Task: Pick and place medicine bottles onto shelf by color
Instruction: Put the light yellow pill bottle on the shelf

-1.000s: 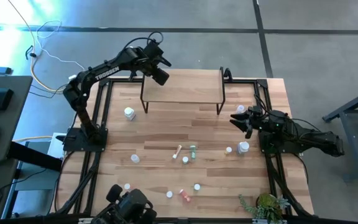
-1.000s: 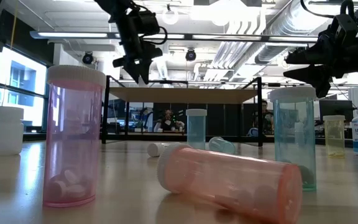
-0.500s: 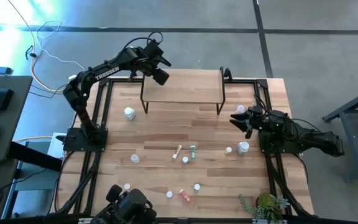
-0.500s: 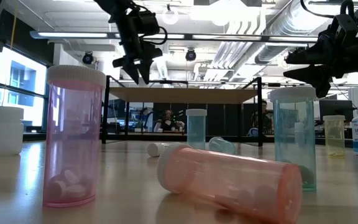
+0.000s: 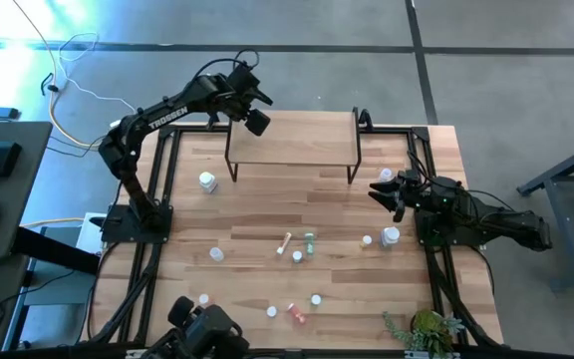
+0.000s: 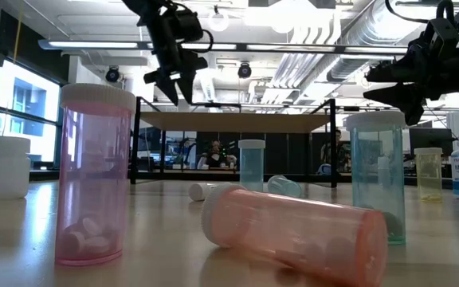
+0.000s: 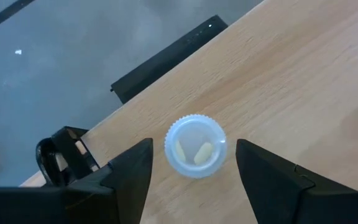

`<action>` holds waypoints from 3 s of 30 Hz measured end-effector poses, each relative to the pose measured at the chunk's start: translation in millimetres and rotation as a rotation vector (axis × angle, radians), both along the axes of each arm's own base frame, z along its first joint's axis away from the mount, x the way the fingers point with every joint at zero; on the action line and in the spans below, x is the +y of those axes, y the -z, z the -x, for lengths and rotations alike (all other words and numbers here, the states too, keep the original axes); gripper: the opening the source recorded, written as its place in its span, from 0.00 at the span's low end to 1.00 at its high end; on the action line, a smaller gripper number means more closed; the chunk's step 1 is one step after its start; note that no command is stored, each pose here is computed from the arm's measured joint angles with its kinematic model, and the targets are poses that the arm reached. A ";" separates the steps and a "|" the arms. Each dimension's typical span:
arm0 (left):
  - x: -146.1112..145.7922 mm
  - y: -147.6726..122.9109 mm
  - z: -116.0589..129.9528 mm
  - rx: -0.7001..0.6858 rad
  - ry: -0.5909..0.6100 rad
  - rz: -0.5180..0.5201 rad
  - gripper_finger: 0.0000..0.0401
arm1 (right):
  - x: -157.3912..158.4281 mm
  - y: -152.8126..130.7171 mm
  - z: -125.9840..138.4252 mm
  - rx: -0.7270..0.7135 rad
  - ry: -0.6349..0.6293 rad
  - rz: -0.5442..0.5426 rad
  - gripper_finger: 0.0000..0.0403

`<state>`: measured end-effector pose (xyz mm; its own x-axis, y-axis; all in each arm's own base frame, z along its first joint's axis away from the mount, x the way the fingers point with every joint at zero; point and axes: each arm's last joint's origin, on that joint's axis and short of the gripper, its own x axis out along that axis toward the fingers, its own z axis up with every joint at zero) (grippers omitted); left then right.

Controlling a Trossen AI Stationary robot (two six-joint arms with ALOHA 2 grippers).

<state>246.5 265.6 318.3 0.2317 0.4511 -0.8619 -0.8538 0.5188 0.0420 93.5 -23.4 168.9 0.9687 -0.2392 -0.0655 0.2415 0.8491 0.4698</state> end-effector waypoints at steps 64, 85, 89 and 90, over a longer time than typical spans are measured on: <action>-174.6 -2.8 -22.6 -0.635 0.426 -0.072 0.54 | 7.8 -111.8 16.0 0.424 -0.166 0.012 0.43; -172.6 -3.0 -22.2 -0.627 0.437 -0.090 0.54 | 35.7 -90.8 -55.3 0.999 -0.494 0.046 0.43; -172.6 -3.0 -22.2 -0.626 0.438 -0.091 0.54 | 44.0 -81.9 -64.7 1.069 -0.527 0.090 0.43; -172.6 -3.0 -22.2 -0.626 0.438 -0.091 0.54 | 45.9 -79.6 -66.8 1.085 -0.538 0.098 0.43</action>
